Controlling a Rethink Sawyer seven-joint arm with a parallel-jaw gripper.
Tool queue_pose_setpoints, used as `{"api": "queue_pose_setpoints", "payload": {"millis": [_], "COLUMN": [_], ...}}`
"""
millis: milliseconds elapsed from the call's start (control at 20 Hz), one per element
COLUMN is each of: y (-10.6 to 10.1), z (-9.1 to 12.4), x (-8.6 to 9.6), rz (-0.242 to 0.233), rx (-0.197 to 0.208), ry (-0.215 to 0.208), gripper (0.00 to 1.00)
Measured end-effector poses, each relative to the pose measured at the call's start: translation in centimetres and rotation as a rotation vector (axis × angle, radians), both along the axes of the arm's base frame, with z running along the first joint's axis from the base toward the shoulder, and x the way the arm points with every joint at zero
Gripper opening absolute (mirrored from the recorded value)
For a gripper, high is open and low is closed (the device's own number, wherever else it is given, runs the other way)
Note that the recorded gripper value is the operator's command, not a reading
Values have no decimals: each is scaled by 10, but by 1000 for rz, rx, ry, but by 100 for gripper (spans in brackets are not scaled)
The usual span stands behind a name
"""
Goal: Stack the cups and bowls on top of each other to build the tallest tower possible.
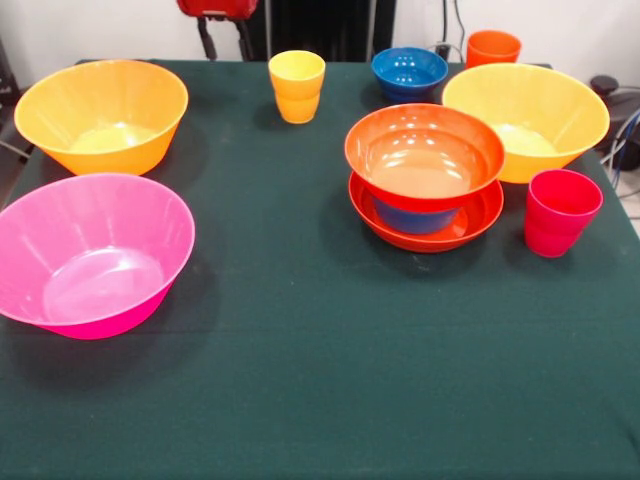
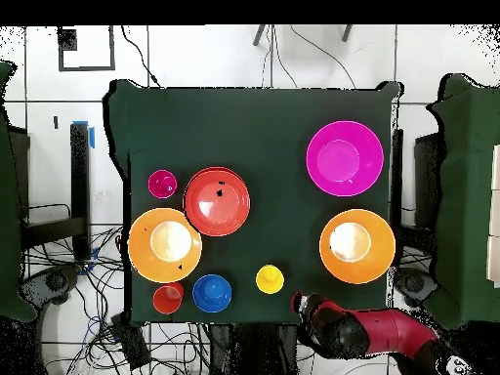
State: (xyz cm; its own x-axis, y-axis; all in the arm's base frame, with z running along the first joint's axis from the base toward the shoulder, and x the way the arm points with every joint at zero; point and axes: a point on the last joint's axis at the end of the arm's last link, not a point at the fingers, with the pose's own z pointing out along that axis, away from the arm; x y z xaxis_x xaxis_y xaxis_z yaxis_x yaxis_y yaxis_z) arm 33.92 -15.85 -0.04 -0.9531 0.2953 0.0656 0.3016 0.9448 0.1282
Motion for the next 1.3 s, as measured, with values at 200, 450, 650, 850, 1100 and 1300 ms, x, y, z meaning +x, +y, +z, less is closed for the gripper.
{"api": "queue_pose_setpoints", "payload": {"millis": [200,450,650,850,1100,1300], "y": [-2,-4,-11,-16,-16,-8], "z": [1,8,23,43,78,117], "x": [5,15,30,50,83,115], "rz": [13,37,42,35,16,8], "rx": [9,10,-8,-29,-51,-65], "ry": [31,47,43,35,23,19], "gripper": [100,100,100,100,100,100]}}
